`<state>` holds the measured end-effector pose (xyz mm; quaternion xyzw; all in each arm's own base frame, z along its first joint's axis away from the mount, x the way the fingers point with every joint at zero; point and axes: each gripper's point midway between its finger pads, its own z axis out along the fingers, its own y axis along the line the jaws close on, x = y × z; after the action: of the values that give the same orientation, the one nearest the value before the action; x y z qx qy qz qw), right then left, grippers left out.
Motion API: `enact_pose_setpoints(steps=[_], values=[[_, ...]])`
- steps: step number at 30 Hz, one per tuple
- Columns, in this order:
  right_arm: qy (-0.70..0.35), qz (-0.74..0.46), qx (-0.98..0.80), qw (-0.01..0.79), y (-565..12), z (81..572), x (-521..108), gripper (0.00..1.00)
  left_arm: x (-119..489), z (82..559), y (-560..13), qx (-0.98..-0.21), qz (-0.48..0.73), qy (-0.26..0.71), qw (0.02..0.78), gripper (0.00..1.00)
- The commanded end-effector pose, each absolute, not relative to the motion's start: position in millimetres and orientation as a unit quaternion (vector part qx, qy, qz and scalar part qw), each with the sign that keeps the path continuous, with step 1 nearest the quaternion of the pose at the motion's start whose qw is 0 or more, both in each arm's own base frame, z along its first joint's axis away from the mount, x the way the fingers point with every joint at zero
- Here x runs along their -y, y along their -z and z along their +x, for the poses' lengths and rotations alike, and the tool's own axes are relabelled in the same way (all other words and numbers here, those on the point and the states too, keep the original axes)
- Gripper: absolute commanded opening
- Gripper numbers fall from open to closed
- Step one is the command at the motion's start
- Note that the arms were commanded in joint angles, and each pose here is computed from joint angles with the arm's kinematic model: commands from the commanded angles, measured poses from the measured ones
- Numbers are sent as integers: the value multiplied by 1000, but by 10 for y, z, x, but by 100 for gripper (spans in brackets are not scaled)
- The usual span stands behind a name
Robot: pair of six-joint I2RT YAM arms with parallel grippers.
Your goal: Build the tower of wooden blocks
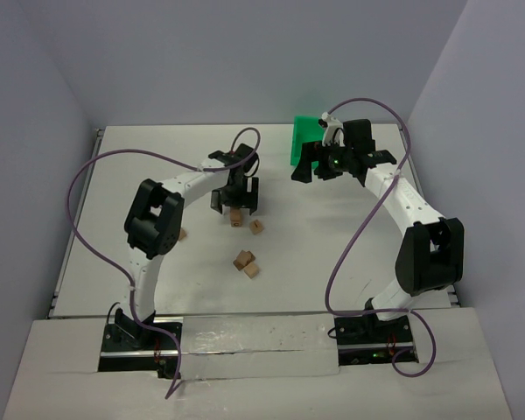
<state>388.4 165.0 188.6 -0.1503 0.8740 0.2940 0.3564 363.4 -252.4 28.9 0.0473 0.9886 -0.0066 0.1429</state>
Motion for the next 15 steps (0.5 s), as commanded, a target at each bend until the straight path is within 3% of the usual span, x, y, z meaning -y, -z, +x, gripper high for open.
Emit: enact_pose_setpoints(steps=[1,15], values=[[-304,-155,-862,374,-1988,3945,-1665,100,2571,3833,-844,-976,45,20,213,99],[-303,-184,-849,392,-2147,3823,-1709,100,2607,4012,-1424,-958,58,41,276,99]])
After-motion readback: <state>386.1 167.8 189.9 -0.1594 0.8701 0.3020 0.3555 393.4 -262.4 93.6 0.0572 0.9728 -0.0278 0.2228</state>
